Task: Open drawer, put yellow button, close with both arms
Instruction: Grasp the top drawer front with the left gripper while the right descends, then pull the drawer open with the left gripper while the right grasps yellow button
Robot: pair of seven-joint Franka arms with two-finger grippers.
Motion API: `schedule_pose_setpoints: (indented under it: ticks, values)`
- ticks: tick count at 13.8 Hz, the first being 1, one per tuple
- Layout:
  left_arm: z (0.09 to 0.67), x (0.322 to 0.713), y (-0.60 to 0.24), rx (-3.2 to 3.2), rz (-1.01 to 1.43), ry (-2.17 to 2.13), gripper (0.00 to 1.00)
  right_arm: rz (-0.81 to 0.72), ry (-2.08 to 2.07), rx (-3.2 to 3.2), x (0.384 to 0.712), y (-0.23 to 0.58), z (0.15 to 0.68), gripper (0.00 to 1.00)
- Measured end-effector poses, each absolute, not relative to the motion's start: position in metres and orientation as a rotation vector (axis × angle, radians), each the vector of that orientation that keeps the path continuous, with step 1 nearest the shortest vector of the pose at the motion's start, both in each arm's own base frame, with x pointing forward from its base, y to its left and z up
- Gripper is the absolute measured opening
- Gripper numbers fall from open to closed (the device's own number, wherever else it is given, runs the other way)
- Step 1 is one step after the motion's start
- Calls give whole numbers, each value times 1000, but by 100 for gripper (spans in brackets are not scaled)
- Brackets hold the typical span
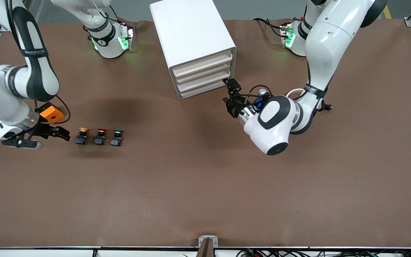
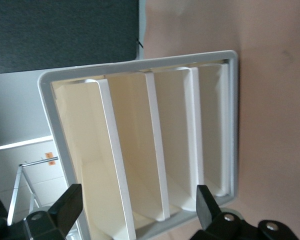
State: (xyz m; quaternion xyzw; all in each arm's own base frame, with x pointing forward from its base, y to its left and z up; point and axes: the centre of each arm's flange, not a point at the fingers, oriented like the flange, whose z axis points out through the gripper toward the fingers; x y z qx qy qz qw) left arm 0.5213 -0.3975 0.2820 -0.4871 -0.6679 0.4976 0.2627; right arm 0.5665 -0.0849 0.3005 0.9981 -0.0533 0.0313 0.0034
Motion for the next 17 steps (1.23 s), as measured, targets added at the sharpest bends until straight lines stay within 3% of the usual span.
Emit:
schedule_pose_setpoints:
  ticks: [4, 5, 7, 9, 11, 13, 17]
  values:
    - [259, 501, -423, -1276, 1391, -1737, 96, 79, -167, 3119, 569, -87, 257, 100]
    - [257, 499, -424, -1260, 1411, -1720, 87, 67, -166, 3118, 569, -87, 249, 100]
    - [255, 495, -426, -1238, 1435, -1676, 83, 58, -167, 3115, 568, -87, 237, 100]
    - [258, 487, -429, -1228, 1451, -1618, 73, 86, -171, 3109, 562, -88, 223, 100]
    - [260, 481, -432, -1228, 1455, -1584, 74, 73, -184, 3106, 554, -88, 207, 100]
    - [262, 479, -435, -1223, 1469, -1575, 65, 46, -201, 3106, 549, -88, 198, 100]
    - [252, 478, -438, -1208, 1481, -1573, 63, -15, -225, 3110, 543, -86, 192, 100]
